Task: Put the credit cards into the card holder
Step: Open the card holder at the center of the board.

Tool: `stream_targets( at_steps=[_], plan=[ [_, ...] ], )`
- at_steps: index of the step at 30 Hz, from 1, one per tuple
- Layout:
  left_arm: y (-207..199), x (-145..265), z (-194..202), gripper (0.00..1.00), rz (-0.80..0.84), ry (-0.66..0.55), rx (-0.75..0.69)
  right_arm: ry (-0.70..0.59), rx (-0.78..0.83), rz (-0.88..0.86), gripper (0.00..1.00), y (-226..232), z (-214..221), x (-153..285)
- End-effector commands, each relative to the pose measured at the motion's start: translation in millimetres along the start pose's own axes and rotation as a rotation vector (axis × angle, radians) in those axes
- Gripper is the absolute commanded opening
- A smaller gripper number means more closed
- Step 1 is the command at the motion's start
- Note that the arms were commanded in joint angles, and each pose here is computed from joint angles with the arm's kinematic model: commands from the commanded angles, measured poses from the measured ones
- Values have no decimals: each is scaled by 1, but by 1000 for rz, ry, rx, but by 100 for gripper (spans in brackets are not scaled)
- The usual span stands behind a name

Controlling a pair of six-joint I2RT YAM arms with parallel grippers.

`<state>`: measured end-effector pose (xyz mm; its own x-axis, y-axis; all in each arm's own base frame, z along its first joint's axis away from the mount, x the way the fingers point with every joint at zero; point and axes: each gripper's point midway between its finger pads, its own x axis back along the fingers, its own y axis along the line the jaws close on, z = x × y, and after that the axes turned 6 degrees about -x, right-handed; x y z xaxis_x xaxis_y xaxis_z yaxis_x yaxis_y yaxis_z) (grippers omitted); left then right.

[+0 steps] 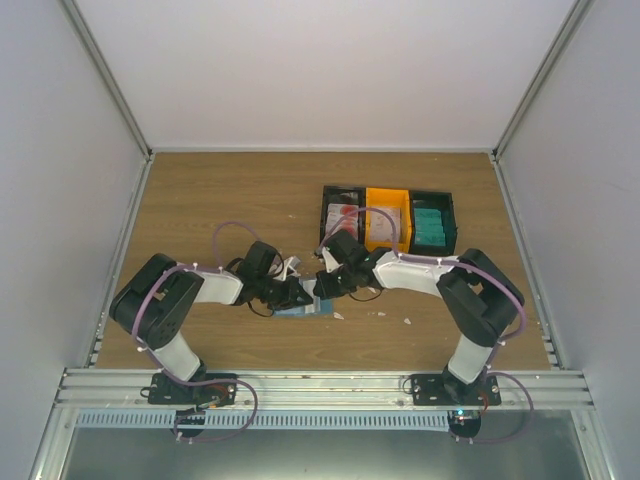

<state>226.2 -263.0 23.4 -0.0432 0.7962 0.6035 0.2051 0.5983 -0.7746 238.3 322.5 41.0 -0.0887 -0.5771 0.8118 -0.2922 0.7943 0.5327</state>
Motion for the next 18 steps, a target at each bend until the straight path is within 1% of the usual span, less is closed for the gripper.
stream_targets(
  at_steps=[1,4,8,11,14,18],
  plan=[
    [-1,-2,-2,7,-2,-10,-33,30,18,-1,2,-2,-3,-10],
    [-18,5,-11,7,27,-31,-80,79,38,41,4,-13,6,-17],
    [-31,18,-26,7,-17,-69,-120,110,49,87,4,-26,14,-22],
    [-24,30,-34,7,-122,-113,-123,114,39,118,4,-33,16,-23],
    [-13,40,-36,10,-215,-140,-125,114,31,132,4,-36,16,-24],
    [10,42,-24,12,-313,-106,-108,109,27,142,4,-38,16,-23]
  ],
)
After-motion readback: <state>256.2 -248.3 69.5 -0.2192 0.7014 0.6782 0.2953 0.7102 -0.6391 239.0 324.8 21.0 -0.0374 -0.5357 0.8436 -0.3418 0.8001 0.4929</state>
